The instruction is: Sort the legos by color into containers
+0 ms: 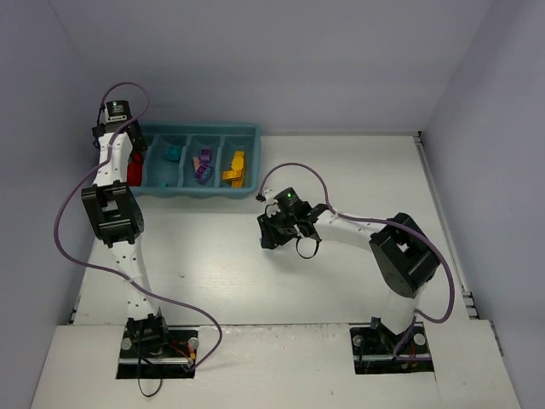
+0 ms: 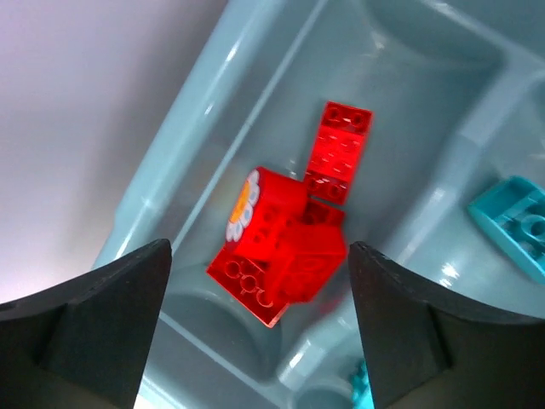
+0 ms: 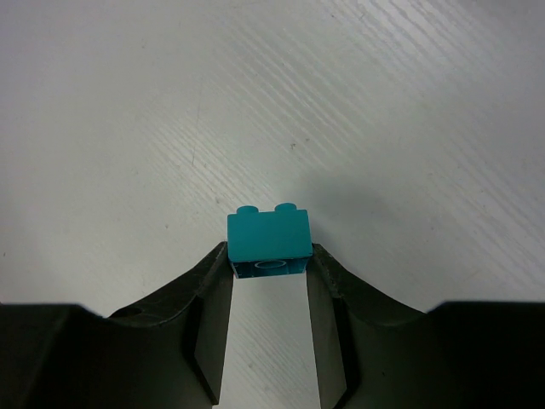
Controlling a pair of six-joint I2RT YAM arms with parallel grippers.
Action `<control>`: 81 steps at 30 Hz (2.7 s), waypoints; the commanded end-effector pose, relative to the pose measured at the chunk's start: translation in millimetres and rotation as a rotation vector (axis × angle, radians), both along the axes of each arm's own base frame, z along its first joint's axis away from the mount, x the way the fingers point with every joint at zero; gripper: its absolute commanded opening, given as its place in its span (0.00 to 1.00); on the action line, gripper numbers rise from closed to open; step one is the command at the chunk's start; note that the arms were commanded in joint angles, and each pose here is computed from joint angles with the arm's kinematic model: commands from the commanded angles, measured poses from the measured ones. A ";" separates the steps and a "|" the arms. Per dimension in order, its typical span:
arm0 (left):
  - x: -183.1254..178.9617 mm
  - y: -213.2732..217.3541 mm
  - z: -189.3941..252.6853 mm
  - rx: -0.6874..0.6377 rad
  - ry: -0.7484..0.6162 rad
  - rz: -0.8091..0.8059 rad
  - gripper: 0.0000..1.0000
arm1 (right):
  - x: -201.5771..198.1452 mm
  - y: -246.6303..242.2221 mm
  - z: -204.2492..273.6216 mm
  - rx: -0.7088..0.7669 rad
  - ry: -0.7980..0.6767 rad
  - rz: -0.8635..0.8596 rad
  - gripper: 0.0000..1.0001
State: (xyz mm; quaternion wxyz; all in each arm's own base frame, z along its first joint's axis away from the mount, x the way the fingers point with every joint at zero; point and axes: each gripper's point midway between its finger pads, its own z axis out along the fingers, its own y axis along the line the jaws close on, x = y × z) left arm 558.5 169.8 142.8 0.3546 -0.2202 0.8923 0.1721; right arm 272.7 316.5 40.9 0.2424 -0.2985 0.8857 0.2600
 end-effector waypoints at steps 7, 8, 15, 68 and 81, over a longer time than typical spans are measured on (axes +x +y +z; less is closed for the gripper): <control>-36.4 -76.6 180.0 -0.201 -0.401 -0.156 0.79 | 17.3 33.1 9.7 0.029 -0.090 0.062 0.12; -45.8 -91.9 163.3 -0.244 -0.365 -0.176 0.79 | 18.7 33.7 9.8 0.025 -0.095 0.059 0.18; -130.8 -245.9 127.7 -0.374 -0.235 -0.479 0.79 | 24.9 33.1 20.0 0.023 -0.139 0.058 0.61; -91.2 -217.8 83.1 -0.031 -0.181 -0.477 0.00 | 19.7 -160.4 88.5 0.140 -0.198 -0.601 0.75; -6.6 -141.5 58.9 -0.058 -0.180 -0.322 0.49 | 22.5 -156.3 116.1 0.170 -0.243 -0.566 0.85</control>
